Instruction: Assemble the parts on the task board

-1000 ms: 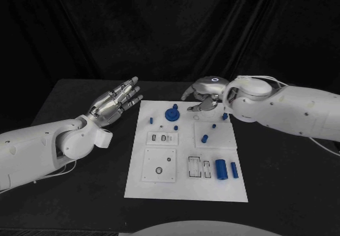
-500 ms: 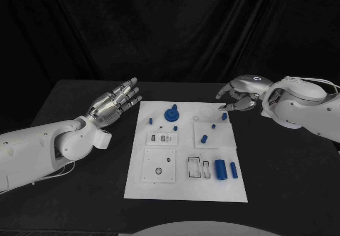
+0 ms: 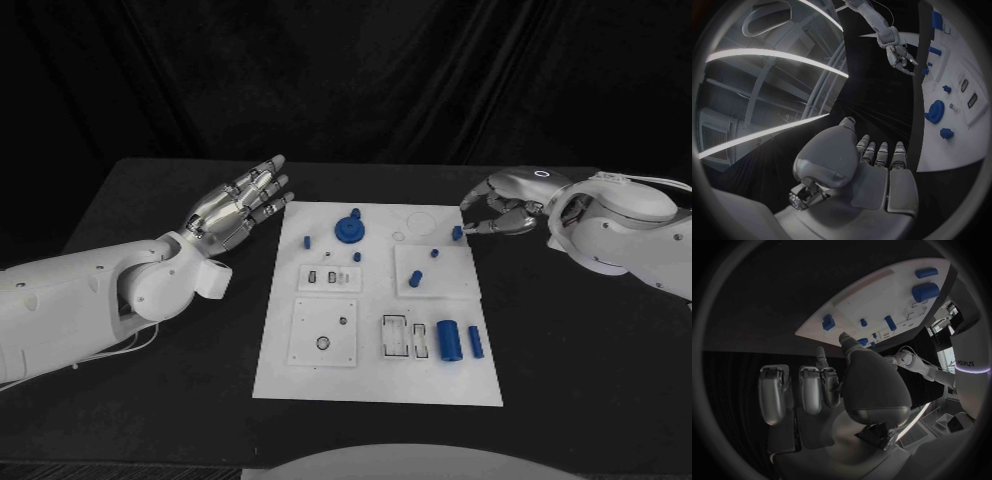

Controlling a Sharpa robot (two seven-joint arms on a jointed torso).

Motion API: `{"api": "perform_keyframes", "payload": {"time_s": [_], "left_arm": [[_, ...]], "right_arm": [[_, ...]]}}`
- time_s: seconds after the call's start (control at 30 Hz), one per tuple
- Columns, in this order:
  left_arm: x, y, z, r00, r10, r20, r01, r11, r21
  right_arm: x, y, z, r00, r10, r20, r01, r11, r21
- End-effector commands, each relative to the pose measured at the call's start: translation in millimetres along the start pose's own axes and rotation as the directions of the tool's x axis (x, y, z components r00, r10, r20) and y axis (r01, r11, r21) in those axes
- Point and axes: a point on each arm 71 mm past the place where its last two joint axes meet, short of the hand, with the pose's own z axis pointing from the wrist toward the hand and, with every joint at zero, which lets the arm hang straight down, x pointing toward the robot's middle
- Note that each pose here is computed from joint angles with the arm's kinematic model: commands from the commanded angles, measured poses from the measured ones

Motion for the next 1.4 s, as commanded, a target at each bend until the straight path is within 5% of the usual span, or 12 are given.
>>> {"api": "perform_keyframes", "payload": {"time_s": [0.03,1.4], "left_arm": [[1.5,0.1,0.0,1.0,-0.007,-0.012,0.007,1.0,0.008],[2.0,1.4,0.4,1.0,-0.017,-0.025,0.017,1.0,0.0]], "right_arm": [[3.2,-3.1,0.4,1.0,-0.001,0.015,0.0,0.999,0.032],[28.0,0.5,11.7,1.0,0.007,-0.024,-0.006,0.999,0.031]]}}
